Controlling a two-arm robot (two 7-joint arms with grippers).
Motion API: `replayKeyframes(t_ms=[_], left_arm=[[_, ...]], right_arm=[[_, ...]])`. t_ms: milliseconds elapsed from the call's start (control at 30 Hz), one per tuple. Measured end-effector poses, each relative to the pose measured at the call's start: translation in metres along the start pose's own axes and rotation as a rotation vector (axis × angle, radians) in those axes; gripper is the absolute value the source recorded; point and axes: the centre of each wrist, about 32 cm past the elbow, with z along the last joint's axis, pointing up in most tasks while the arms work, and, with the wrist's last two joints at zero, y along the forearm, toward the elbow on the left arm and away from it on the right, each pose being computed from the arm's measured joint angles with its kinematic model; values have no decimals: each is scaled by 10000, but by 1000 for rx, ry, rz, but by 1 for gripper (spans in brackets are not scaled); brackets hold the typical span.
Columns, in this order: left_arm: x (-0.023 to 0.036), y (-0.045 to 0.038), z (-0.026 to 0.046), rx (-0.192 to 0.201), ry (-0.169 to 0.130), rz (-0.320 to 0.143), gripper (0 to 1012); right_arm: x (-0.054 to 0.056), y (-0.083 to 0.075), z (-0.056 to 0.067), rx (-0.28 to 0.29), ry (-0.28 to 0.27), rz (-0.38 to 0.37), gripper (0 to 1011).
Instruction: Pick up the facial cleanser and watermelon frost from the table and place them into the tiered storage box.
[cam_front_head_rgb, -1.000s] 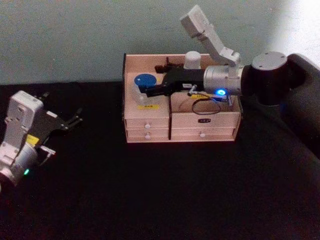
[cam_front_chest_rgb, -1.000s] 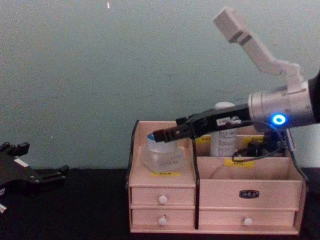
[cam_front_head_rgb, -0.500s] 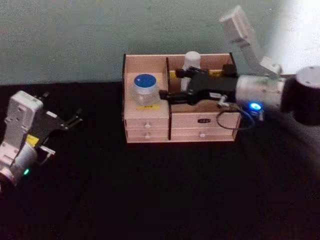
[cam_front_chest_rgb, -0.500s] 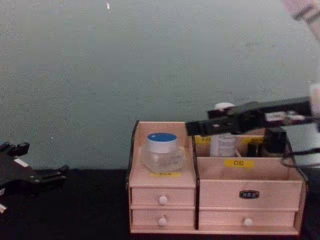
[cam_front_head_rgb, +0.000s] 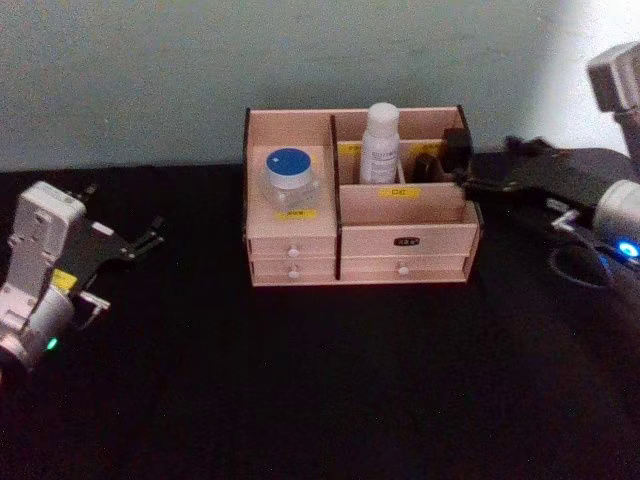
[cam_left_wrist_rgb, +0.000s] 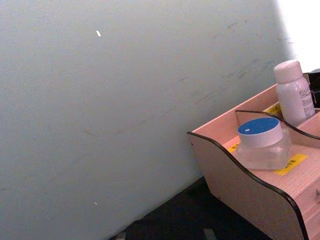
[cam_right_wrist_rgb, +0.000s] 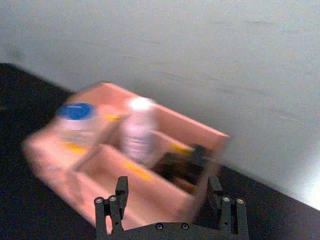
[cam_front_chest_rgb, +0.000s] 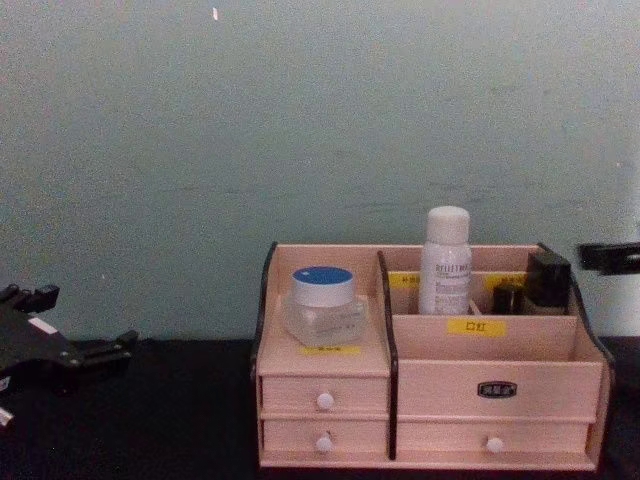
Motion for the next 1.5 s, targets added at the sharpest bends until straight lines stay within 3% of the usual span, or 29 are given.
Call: replayKeyframes(t_ms=[33, 200, 300, 500, 667, 900, 1500], left_arm=[[0, 0, 0, 0, 0, 0, 1001], [0, 0, 0, 0, 0, 0, 1001], [0, 0, 0, 0, 0, 0, 1001], [0, 0, 0, 0, 0, 0, 1001], [0, 0, 0, 0, 0, 0, 1001], [0, 0, 0, 0, 0, 0, 1001], [0, 0, 0, 0, 0, 0, 1001]], right_arm=[[11, -41, -26, -1, -6, -80, 1000], [1, -72, -112, -4, -19, -296, 1000], [-16, -46, -161, -11, -31, -362, 1000], [-146, 108, -435, -52, -162, -518, 1000], [-224, 227, -701, -109, -212, -554, 1000], [-217, 290, -849, -151, -197, -556, 1000], [-212, 295, -849, -152, -194, -550, 1000]])
